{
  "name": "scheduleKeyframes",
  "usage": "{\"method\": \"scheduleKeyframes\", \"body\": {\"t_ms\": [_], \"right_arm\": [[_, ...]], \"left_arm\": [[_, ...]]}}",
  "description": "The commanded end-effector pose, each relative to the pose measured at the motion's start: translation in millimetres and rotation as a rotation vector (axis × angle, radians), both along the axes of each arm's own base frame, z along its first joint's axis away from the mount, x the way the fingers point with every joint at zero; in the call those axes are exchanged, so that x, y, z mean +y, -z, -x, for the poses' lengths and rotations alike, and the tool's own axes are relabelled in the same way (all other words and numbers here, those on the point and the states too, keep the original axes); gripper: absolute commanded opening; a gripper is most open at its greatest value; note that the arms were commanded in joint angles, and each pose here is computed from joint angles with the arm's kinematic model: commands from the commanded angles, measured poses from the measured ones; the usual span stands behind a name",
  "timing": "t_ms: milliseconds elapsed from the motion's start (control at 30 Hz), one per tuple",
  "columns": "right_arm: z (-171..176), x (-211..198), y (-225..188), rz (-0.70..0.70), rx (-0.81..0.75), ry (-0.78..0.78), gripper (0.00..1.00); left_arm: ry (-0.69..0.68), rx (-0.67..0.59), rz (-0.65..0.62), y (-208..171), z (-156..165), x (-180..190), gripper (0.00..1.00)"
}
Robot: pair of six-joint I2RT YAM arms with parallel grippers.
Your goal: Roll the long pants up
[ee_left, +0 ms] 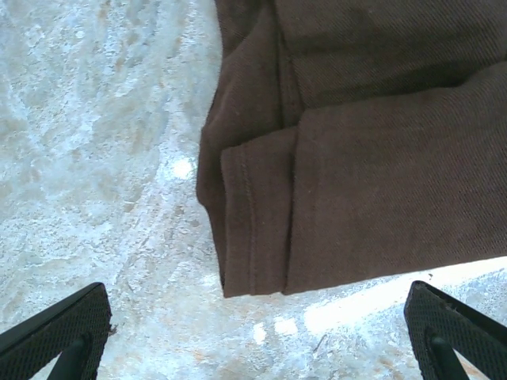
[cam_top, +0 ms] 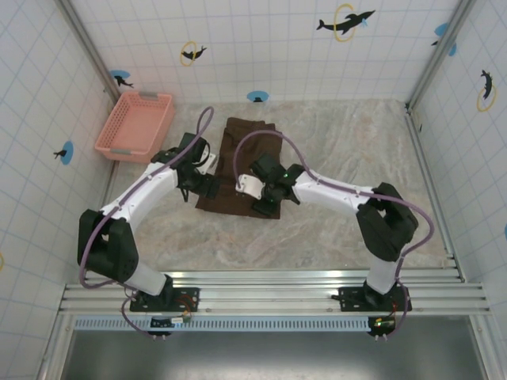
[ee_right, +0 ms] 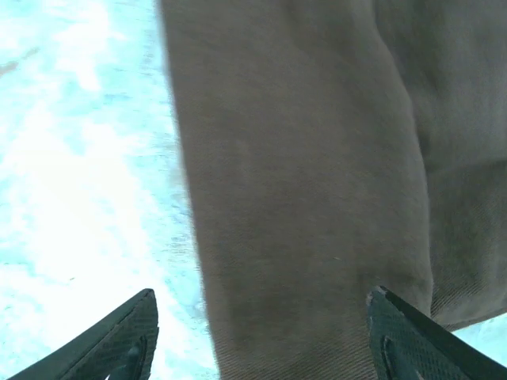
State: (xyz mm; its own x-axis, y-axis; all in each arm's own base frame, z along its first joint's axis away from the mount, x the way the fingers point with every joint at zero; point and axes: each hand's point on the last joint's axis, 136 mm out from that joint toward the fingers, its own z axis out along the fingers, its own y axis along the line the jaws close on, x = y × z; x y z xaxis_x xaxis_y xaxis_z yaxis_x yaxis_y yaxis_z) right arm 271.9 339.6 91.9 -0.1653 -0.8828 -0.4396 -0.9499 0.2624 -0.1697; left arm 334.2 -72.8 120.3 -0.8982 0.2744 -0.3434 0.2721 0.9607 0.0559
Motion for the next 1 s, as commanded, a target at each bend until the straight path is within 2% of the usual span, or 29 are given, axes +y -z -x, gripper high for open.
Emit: {"method": "scheduleKeyframes", "body": {"t_ms": [0,200,267,400,633,800,833,867,967], "right_arm": [[0.6,2.4,0.7,0.091,-0.198,-0.076,0.74],[11.2,9.7,33.6,0.193,-0.259,-0.128,0.74],[6.2,17.6,35.6,0.180,-0.300,-0.124,0.74],[-5.2,13.1,58.9,0.267,-0.374,-0.122,0.73],[2.5,16.1,94.2,0.341,-0.386,-0.184,0.73],[-12.7,20.1,112.1,0.441,-0.515,-0.196,0.71],[-13.2,20.6,115.4,0.454,-0.512,-0.204,0.68],[-15.6,21.2,117.2,0.471,-0.524,-0.199,0.61],[-13.3,22.8,119.1,0.466,-0.490,-0.214,0.35]], "left_arm": [[-0.004,-0.024,0.036,-14.7,-6.2,6.3,0.97],[-0.018,-0.020,0.070,-17.3,-6.8,15.5,0.97],[-0.023,-0.025,0.084,-19.2,-6.7,17.0,0.98],[-0.027,-0.030,0.098,-21.3,-6.9,19.5,0.98],[-0.009,-0.038,0.100,-26.2,-5.9,24.2,0.98],[-0.015,-0.034,0.132,-25.4,-6.9,23.2,0.98],[-0.015,-0.031,0.136,-25.3,-6.7,22.5,0.98],[-0.017,-0.029,0.137,-25.1,-6.8,23.3,0.97],[-0.017,-0.030,0.140,-25.4,-5.5,23.0,0.98]]}}
